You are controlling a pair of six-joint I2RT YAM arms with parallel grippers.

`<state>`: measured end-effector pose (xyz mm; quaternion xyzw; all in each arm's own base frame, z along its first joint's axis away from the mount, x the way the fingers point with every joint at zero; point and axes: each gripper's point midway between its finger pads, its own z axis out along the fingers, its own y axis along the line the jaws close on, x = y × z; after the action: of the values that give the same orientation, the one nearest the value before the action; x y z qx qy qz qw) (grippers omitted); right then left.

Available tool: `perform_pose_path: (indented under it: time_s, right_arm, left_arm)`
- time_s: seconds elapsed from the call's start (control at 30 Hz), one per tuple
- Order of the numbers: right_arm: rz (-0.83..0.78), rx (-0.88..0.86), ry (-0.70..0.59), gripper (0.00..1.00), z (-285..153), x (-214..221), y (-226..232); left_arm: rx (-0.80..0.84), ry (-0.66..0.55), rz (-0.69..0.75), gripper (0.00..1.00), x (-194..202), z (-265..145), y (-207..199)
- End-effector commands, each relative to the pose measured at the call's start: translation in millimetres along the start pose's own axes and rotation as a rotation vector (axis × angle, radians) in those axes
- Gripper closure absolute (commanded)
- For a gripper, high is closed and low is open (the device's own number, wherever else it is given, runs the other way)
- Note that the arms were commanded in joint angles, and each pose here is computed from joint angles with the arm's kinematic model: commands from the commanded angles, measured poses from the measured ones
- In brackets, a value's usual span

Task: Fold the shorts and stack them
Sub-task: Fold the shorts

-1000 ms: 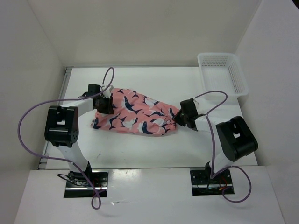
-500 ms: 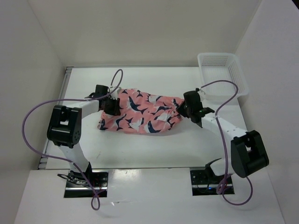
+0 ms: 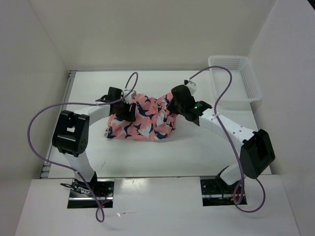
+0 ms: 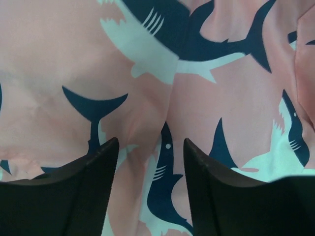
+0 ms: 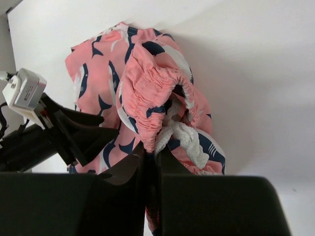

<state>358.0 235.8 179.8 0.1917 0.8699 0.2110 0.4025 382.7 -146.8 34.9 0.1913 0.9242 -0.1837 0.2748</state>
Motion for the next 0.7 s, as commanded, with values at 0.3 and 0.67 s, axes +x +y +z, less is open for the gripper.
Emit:
perform_pose_path:
  time_s: [0.3, 0.67]
  right_arm:
    - [0.006, -0.034, -0.049, 1.0, 0, -9, 52]
    - [-0.012, -0.058, -0.092, 1.0, -8, -27, 71]
  left_arm:
    - [-0.057, -0.184, -0.009, 0.29, -59, -78, 16]
    - [-0.285, -0.153, -0.192, 0.33, -2, -95, 105]
